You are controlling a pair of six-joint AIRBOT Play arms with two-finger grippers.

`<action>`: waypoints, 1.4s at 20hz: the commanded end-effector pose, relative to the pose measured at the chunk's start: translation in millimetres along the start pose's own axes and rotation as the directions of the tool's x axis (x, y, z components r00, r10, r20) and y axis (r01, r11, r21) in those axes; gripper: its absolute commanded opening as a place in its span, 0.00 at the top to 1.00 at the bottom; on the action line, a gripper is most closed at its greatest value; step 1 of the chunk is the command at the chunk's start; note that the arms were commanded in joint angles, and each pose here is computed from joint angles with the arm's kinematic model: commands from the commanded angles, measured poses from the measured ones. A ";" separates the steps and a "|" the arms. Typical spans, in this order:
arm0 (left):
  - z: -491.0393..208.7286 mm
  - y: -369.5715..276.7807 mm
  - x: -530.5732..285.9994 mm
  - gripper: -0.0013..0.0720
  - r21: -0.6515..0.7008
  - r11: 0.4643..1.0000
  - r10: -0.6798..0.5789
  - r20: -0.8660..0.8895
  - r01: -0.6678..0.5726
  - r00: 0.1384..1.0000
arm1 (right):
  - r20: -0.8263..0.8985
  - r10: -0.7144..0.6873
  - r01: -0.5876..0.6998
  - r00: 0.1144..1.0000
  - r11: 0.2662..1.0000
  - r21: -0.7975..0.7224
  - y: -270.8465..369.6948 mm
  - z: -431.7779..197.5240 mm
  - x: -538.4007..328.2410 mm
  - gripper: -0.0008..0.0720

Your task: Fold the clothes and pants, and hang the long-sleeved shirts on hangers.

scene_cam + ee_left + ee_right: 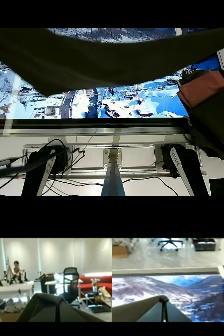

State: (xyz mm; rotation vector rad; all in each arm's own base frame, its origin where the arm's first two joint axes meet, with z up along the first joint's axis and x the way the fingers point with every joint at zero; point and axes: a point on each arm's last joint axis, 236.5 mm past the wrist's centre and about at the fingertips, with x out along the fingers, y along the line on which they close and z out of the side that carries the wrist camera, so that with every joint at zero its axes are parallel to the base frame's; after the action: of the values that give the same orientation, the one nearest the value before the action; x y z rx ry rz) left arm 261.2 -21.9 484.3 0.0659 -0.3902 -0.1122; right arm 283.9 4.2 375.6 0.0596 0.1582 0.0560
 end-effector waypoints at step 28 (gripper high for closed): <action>-518.0 -21.1 44.6 0.97 -0.421 0.774 -0.085 -0.809 -0.473 0.582 | -0.433 -0.027 0.263 0.901 0.827 0.496 -82.4 -304.3 247.6 0.97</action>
State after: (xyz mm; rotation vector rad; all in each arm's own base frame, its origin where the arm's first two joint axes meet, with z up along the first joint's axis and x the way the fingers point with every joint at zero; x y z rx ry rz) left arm 495.9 -29.7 20.1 -0.5797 0.6047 0.0336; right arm 478.3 -38.3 29.9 0.6174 0.6381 -0.1152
